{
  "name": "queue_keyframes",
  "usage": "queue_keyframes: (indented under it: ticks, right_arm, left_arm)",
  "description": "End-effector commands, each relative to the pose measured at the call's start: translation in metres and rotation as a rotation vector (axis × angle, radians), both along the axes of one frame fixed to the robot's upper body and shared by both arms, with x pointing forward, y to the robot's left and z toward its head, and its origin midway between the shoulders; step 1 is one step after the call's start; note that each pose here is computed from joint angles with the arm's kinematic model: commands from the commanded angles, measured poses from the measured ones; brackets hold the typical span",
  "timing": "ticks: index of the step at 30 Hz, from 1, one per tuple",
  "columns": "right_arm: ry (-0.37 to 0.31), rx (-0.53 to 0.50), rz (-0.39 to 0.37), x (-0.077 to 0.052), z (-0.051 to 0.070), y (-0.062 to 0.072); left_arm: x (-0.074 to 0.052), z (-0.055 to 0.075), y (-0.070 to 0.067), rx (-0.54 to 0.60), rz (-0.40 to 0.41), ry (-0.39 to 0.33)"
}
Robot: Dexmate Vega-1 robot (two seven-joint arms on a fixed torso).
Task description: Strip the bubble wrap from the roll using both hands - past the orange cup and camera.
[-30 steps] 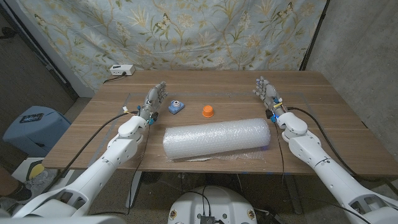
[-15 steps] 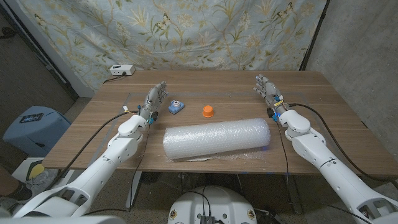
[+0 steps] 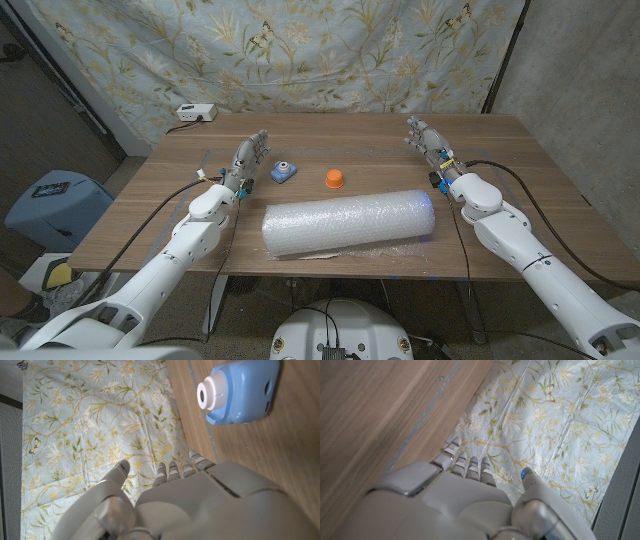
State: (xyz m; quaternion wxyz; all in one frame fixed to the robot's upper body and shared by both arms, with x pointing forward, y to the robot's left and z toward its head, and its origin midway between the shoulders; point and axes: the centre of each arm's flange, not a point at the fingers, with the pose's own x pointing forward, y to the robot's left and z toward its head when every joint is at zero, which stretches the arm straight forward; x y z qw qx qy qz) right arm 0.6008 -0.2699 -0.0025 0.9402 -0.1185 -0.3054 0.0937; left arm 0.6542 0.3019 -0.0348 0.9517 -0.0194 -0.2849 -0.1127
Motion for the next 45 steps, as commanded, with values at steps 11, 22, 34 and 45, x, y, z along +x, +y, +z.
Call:
queue_keyframes:
  ticks: [11, 22, 34, 45]
  right_arm:
    - [-0.057, -0.234, -0.033, -0.029, 0.026, 0.026]
    - [-0.086, -0.364, -0.06, -0.049, 0.036, 0.041]
    - [-0.096, -0.52, -0.081, -0.06, 0.041, 0.053]
    - [-0.115, -0.647, -0.099, -0.073, 0.048, 0.064]
  left_arm:
    - [-0.004, 0.004, 0.004, -0.002, -0.01, -0.024]
    - [-0.003, 0.005, 0.008, -0.005, -0.017, -0.032]
    - [-0.006, 0.004, 0.009, -0.001, -0.019, -0.037]
    - [-0.005, 0.004, 0.008, -0.001, -0.019, -0.04]
